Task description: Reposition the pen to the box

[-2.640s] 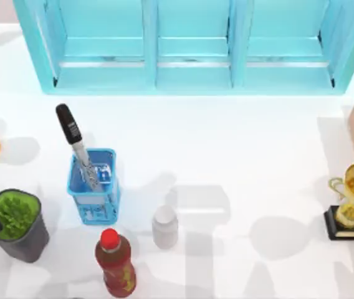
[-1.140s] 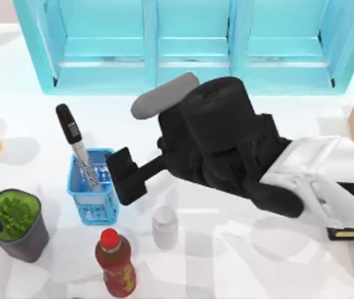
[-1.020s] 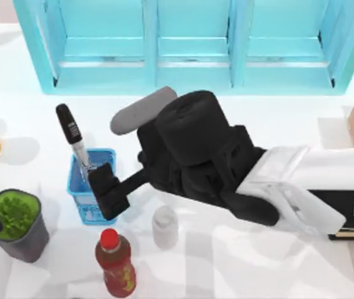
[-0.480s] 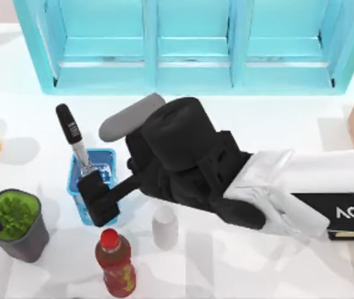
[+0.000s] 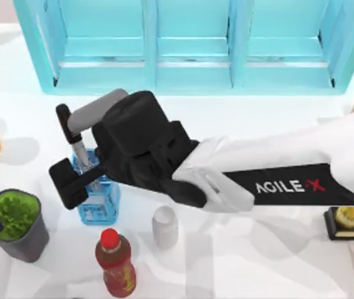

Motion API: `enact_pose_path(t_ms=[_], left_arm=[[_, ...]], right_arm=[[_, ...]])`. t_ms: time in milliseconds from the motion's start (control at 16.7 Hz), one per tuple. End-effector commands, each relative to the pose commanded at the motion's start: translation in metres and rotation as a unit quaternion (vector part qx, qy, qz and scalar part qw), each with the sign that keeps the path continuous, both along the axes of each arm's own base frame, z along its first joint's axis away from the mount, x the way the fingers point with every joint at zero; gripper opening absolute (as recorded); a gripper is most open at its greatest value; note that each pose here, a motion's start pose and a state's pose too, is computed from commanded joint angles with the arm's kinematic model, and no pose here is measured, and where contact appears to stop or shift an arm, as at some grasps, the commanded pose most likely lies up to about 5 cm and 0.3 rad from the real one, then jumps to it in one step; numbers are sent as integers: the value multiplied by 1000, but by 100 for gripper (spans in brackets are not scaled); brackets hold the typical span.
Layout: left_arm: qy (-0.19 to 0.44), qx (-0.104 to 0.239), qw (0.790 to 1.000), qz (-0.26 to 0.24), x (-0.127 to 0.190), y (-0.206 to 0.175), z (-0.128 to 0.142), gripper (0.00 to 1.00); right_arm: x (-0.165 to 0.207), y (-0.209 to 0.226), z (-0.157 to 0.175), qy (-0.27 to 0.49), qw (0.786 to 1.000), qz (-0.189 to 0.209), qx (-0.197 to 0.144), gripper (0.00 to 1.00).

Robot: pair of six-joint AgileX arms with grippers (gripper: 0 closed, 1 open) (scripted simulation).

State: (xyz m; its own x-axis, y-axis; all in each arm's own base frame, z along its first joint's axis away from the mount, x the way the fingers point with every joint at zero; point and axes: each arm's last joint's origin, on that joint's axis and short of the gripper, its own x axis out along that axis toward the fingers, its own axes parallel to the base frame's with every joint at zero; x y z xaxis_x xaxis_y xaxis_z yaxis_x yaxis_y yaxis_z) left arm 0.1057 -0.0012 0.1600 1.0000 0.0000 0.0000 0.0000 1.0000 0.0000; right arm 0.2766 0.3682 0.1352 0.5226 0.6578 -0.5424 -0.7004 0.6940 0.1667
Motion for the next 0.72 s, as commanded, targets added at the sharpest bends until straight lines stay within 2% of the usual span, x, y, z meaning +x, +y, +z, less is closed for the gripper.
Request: enact_pose_path(t_ms=[240, 480, 720], left_arm=[[0, 0, 1000, 0, 0, 0, 0, 100], [0, 0, 1000, 0, 0, 0, 0, 100], [0, 0, 1000, 0, 0, 0, 0, 100]], right_arm=[[5, 20, -18, 1, 1000, 2, 0, 100], [4, 21, -19, 1, 1000, 2, 0, 100], [4, 21, -19, 1, 1000, 2, 0, 70]])
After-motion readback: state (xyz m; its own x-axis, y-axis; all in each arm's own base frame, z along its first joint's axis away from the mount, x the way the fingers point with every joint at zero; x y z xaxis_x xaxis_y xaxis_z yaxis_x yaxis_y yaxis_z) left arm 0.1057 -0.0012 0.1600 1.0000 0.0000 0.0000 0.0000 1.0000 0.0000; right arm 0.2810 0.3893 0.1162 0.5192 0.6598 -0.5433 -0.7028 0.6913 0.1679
